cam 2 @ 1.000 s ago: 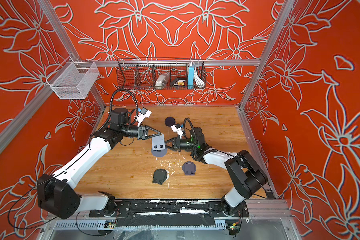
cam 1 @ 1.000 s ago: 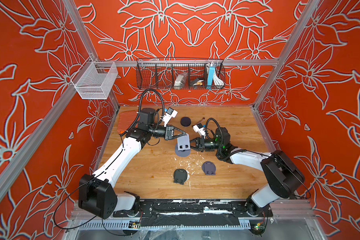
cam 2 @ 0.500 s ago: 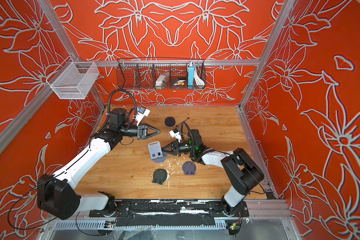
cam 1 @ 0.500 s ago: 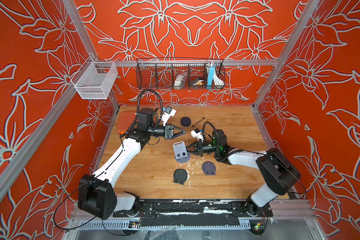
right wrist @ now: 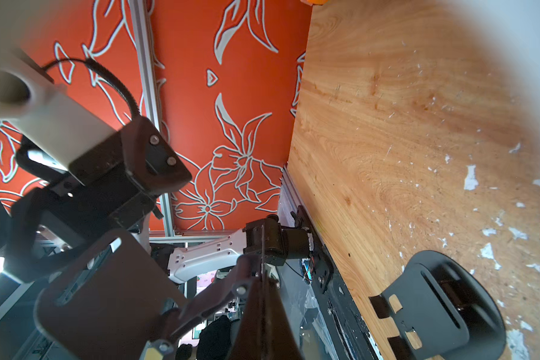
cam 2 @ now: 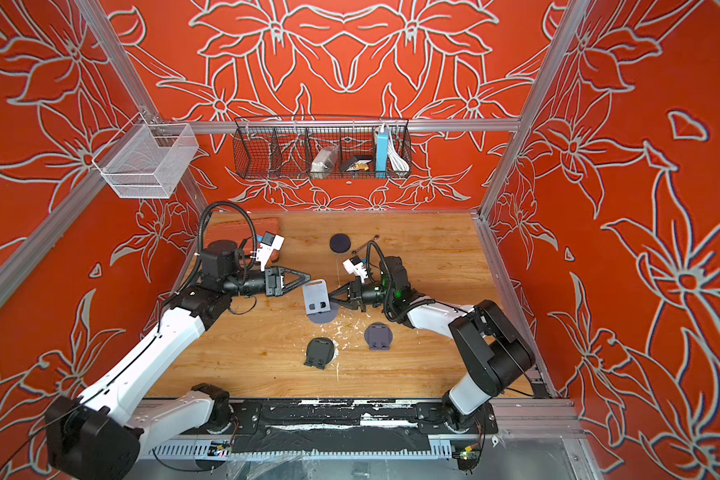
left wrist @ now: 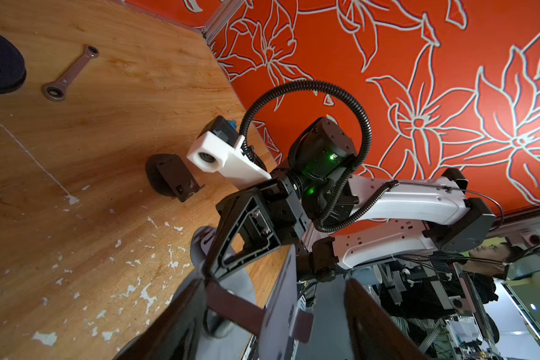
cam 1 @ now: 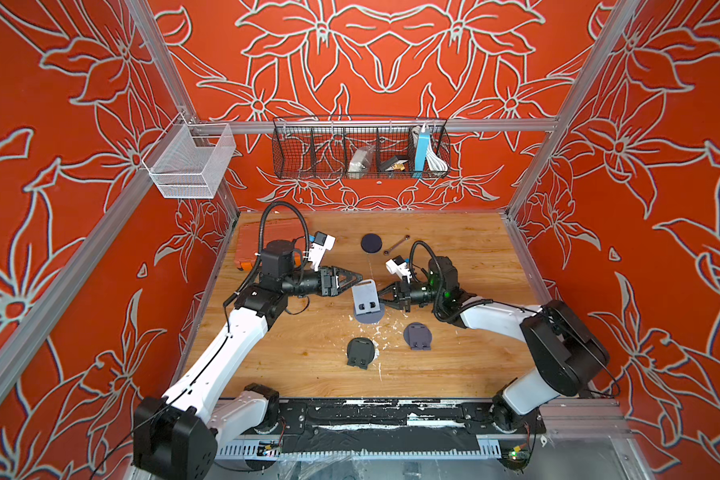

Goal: Open the phone stand

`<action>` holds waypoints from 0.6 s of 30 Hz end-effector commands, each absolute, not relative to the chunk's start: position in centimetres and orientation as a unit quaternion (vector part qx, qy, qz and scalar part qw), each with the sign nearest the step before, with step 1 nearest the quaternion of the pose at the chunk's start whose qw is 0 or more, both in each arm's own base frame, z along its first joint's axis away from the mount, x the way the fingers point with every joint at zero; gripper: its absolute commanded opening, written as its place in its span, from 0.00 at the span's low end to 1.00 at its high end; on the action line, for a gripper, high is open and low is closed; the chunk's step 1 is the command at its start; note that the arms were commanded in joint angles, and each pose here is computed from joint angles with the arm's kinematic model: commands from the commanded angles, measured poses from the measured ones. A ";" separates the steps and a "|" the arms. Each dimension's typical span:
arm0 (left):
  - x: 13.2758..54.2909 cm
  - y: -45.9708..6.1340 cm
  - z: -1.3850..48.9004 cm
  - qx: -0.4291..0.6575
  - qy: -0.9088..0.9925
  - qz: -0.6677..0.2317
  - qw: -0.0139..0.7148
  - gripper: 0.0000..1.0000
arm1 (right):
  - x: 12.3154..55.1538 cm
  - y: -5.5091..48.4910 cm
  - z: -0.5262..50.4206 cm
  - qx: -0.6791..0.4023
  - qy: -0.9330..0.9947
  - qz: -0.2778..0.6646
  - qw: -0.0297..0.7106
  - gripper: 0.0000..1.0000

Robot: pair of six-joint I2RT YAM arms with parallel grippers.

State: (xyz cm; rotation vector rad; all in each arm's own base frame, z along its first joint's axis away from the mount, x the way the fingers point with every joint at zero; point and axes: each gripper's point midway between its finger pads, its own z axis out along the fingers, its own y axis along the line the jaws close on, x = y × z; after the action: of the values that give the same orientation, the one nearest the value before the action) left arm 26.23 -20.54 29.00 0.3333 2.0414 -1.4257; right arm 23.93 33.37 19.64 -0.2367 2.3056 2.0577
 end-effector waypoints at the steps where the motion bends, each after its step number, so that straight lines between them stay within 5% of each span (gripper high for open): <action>1: 25.8 -20.3 27.8 0.095 0.778 -0.551 0.287 0.70 | 24.3 33.3 22.3 -0.104 0.727 0.677 0.046 0.00; 9: 25.3 -22.2 26.6 0.111 0.776 -0.563 0.259 0.67 | 24.8 33.7 22.6 -0.103 0.723 0.682 0.047 0.00; 18: 25.9 -23.3 27.4 0.128 0.761 -0.577 0.266 0.50 | 24.7 33.7 22.1 -0.100 0.728 0.677 0.043 0.00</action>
State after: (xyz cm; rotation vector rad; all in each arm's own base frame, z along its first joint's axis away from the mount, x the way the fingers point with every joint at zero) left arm 25.83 -22.63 26.14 0.2868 2.1076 -1.5411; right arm 24.67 33.42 20.71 -0.2439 2.2767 2.0558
